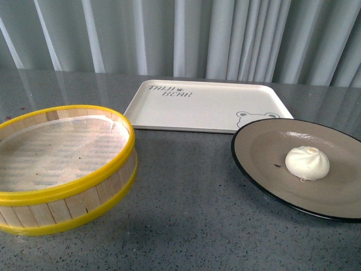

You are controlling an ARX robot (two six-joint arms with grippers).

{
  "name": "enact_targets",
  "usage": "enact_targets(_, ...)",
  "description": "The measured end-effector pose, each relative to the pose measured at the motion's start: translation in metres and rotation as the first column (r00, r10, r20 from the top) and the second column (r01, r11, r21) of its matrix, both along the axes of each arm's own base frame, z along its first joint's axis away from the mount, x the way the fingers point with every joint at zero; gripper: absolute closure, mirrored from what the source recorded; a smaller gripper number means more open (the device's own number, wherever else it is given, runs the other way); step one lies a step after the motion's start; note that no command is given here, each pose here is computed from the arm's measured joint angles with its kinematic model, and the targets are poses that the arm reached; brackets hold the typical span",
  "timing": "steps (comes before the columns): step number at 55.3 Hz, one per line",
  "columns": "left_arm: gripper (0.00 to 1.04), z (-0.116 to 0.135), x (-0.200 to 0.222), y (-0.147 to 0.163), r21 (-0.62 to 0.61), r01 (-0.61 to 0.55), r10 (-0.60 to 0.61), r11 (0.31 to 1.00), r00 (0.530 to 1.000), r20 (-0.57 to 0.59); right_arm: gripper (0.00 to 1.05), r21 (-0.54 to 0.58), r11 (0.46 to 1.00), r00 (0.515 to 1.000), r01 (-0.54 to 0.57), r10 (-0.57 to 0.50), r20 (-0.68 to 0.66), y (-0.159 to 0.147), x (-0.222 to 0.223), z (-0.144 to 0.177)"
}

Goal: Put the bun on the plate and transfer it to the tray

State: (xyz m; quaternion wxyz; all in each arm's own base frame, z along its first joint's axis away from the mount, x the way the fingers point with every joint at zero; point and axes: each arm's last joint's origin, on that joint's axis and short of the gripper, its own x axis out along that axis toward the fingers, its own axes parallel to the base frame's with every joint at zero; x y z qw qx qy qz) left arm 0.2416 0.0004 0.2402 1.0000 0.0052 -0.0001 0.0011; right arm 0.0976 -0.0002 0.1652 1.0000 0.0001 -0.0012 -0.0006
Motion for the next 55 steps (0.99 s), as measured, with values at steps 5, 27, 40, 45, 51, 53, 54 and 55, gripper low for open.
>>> enact_targets(5,0.97,-0.015,-0.018,0.000,-0.006,0.003,-0.003,1.000,1.000,-0.007,0.08,0.000,1.000,1.000,0.000,0.000,0.000,0.000,0.000,0.000)
enact_targets(27,1.01,-0.045,-0.064,0.000,-0.013,0.002,-0.002,1.000,1.000,-0.004,0.08,0.000,1.000,1.000,0.000,0.000,0.000,0.000,0.000,0.000)
enact_targets(40,1.01,-0.057,-0.084,0.000,-0.013,0.002,-0.002,1.000,1.000,-0.007,0.08,0.000,1.000,1.000,0.000,0.000,0.000,0.000,0.000,0.000)
enact_targets(45,1.01,-0.061,-0.091,0.000,-0.013,0.001,-0.002,1.000,1.000,-0.008,0.08,0.000,1.000,1.000,0.000,0.000,0.000,0.000,0.000,0.000)
enact_targets(51,1.01,-0.063,-0.097,0.000,-0.013,0.001,-0.002,1.000,1.000,-0.008,0.08,0.000,1.000,1.000,0.000,0.000,0.000,0.000,0.000,0.000)
enact_targets(53,1.01,-0.064,-0.099,0.000,-0.013,0.002,-0.002,1.000,1.000,-0.007,0.08,0.000,1.000,1.000,0.000,0.000,0.000,0.000,0.000,0.000)
enact_targets(54,1.01,-0.064,-0.100,0.000,-0.013,0.001,-0.002,1.000,1.000,-0.007,0.08,0.000,1.000,1.000,0.000,0.000,0.000,0.000,0.000,0.000)
enact_targets(55,1.01,-0.064,-0.101,0.000,-0.012,0.002,-0.002,1.000,1.000,-0.007,0.08,0.000,1.000,1.000,0.000,0.000,0.000,0.000,0.000,0.000)
